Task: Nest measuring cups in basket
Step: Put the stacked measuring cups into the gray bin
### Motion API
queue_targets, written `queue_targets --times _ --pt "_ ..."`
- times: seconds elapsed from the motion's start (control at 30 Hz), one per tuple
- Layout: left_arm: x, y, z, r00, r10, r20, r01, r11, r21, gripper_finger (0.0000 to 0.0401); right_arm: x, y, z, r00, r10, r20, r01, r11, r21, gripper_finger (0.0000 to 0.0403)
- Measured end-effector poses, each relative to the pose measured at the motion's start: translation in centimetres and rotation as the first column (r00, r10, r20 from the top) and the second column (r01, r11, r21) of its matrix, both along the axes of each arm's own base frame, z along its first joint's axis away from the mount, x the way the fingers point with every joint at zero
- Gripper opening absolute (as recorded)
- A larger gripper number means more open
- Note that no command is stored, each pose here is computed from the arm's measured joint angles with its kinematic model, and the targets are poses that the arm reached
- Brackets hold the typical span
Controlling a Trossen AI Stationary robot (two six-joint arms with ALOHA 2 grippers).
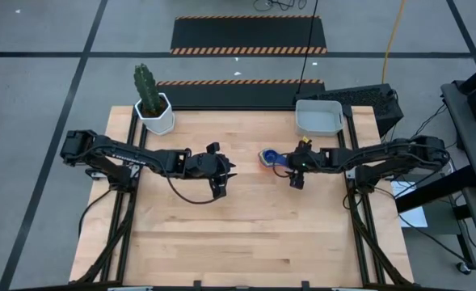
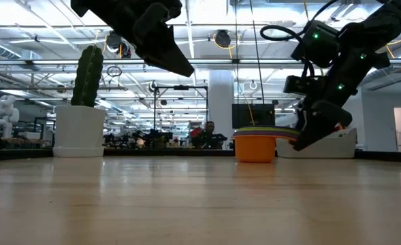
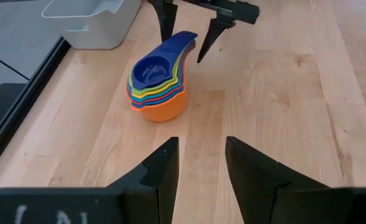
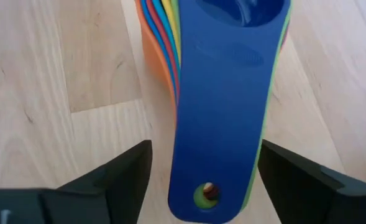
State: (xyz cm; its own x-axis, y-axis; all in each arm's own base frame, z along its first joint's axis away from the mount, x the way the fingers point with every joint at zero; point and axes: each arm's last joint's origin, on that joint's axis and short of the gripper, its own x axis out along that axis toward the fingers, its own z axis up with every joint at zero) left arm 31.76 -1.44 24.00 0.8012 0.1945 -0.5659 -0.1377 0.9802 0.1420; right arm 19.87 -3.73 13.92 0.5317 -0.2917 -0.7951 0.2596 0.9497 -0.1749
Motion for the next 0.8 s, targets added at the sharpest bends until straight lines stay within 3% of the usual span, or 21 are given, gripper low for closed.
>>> queue_targets --times 0.3,0.63,0.8 --pt "0.0 0.1 0.0 1.0 0.001 0.0 -0.001 1.0 0.002 0.0136 0.0 -0.6 0.1 1.0 0.017 0.004 -0.017 1.0 -0.026 0.0226" --pt "0.0 0.1 0.0 1.0 -0.016 -0.004 0.016 1.0 0.026 0.0136 0.0 -1.5 0.2 0.999 0.023 0.023 -0.023 1.0 -0.014 0.0123" --pt "0.2 0.7 0.3 1.0 -0.007 0.025 0.006 0.999 0.04 0.0136 -0.1 -1.5 0.4 0.999 0.033 0.024 -0.033 0.999 -0.023 0.0116"
